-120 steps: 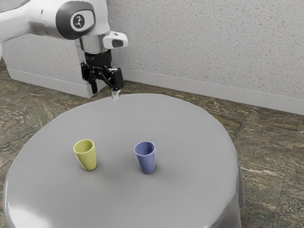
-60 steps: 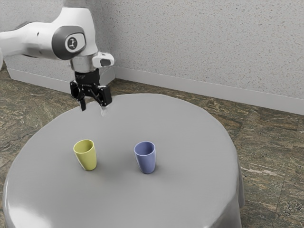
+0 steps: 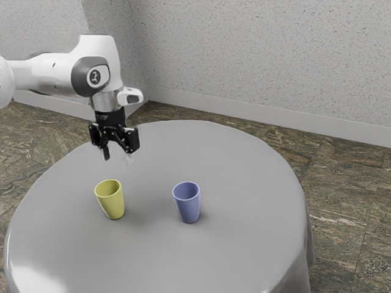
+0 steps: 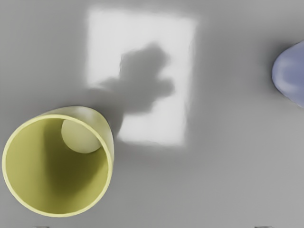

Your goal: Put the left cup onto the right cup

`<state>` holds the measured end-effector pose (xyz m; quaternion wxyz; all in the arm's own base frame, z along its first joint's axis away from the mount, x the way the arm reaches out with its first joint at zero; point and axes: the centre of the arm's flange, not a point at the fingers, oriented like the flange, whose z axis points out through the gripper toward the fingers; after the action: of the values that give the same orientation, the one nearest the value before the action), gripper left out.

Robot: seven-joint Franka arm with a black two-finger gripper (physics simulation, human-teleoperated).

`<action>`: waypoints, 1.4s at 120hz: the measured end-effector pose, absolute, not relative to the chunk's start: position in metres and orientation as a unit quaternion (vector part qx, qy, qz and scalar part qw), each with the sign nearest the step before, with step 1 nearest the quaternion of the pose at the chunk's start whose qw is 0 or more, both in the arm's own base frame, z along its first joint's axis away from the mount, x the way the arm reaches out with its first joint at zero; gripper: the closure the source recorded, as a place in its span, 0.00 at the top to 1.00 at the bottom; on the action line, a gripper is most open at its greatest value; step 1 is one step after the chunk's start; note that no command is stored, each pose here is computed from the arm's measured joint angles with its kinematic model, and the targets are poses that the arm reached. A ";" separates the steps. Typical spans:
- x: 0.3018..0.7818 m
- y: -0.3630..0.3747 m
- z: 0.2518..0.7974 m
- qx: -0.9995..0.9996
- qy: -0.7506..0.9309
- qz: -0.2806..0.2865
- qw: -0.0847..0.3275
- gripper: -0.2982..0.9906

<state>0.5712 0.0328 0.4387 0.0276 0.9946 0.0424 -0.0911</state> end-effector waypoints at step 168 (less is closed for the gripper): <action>0.571 0.071 0.333 0.989 0.084 -0.113 0.050 0.63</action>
<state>0.5711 0.0711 0.3328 0.0502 0.9888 0.0842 -0.1126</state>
